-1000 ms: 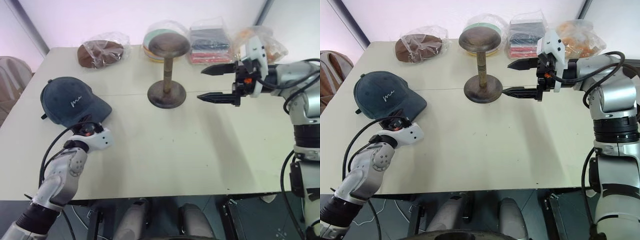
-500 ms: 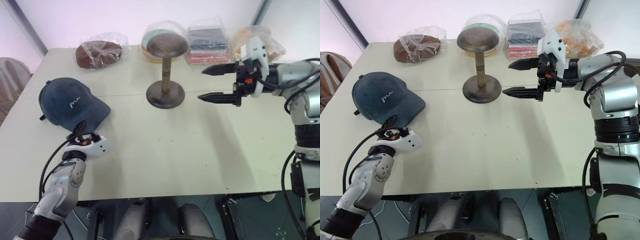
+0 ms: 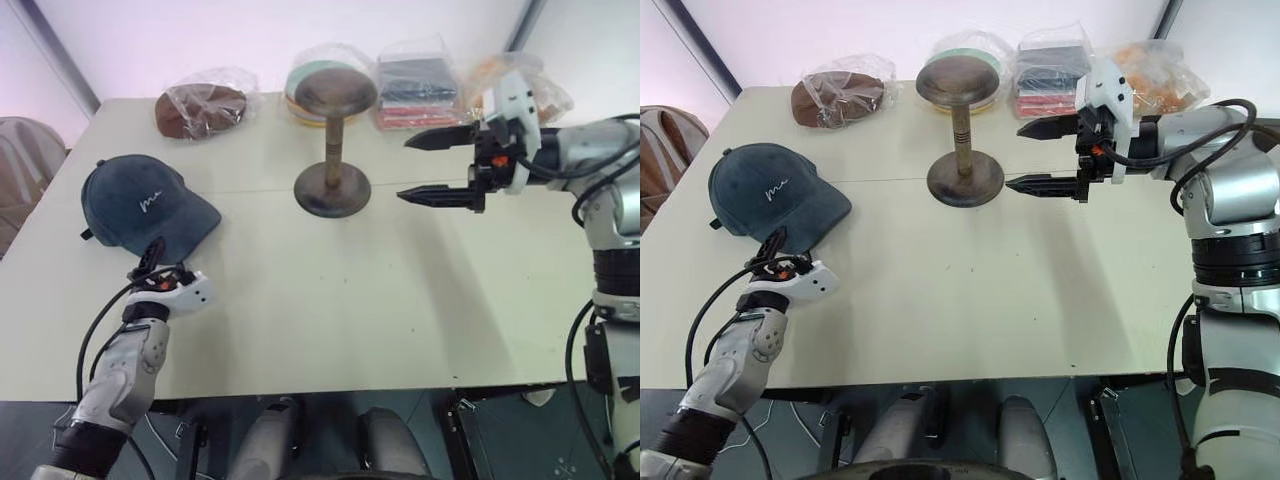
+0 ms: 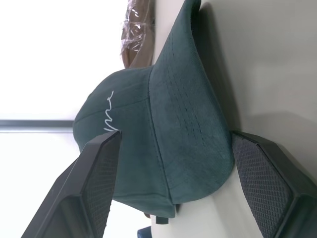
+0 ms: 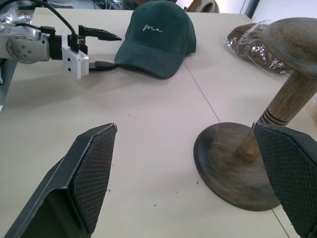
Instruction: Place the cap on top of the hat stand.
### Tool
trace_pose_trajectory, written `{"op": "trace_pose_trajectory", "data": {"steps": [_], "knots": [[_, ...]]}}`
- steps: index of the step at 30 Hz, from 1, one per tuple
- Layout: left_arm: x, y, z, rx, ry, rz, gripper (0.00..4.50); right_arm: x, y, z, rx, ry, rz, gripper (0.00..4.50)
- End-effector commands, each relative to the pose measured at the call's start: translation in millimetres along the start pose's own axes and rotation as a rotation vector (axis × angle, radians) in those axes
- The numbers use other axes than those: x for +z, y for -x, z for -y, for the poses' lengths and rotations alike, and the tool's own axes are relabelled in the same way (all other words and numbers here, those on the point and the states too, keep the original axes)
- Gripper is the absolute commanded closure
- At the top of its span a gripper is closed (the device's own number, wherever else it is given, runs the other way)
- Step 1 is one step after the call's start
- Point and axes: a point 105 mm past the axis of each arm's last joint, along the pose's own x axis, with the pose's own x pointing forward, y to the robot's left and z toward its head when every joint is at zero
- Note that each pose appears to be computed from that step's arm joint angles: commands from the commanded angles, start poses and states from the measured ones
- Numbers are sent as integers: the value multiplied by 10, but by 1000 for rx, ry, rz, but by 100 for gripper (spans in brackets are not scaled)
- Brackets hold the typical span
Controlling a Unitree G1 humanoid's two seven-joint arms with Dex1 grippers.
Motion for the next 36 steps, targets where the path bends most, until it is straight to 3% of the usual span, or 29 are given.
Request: {"op": "trace_pose_trajectory", "data": {"steps": [1, 20, 26, 36], "knots": [[-199, 41, 183, -57, -5, -63, 86, 179, 81, -4, -20, 61, 27, 0], [-249, 135, 334, -22, -17, -31, 86, 175, 100, -5, -35, 59, 24, 0], [-232, 121, 310, 7, -19, -21, 360, 185, 108, 2, -36, 63, 22, 0], [-229, 90, 252, 43, -9, -14, 360, 194, 119, 4, -39, 67, 19, 0]]}}
